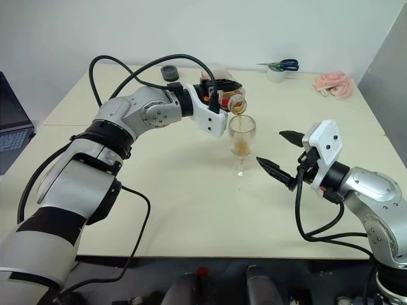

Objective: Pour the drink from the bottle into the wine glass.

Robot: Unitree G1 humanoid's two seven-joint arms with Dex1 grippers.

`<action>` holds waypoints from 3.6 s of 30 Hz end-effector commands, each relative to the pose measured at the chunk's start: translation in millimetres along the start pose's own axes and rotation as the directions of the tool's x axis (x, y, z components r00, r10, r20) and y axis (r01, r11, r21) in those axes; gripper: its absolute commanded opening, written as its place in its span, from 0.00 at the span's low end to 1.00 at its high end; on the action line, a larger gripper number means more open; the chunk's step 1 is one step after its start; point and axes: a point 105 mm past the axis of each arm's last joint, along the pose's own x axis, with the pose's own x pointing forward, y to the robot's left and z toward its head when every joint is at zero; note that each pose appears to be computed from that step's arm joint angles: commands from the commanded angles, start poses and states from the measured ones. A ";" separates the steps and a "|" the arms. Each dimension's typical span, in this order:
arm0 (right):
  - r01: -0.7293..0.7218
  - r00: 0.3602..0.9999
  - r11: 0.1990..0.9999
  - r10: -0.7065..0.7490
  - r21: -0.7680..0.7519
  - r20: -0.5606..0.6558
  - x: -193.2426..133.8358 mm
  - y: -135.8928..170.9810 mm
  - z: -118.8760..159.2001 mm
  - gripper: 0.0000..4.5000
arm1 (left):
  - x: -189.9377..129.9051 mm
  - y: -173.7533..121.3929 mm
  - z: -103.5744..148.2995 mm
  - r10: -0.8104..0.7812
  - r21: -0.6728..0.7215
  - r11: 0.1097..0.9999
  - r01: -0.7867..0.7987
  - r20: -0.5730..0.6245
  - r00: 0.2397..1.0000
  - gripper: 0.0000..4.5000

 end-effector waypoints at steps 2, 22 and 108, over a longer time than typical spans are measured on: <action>0.011 1.000 0.999 -0.010 -0.049 0.024 -0.7 -2.6 9.0 1.00 | -0.5 27.4 1.4 0.060 0.054 0.997 -0.060 0.010 0.998 0.47; 0.026 0.999 0.999 -0.026 -0.031 0.021 2.2 -7.1 8.1 1.00 | -1.5 27.0 1.0 0.064 0.045 0.997 -0.065 0.010 0.998 0.47; -0.034 0.995 0.998 0.039 -0.056 0.091 15.8 -10.8 33.7 1.00 | -28.2 25.8 -28.0 0.186 -0.464 0.864 -0.196 -0.069 0.980 0.47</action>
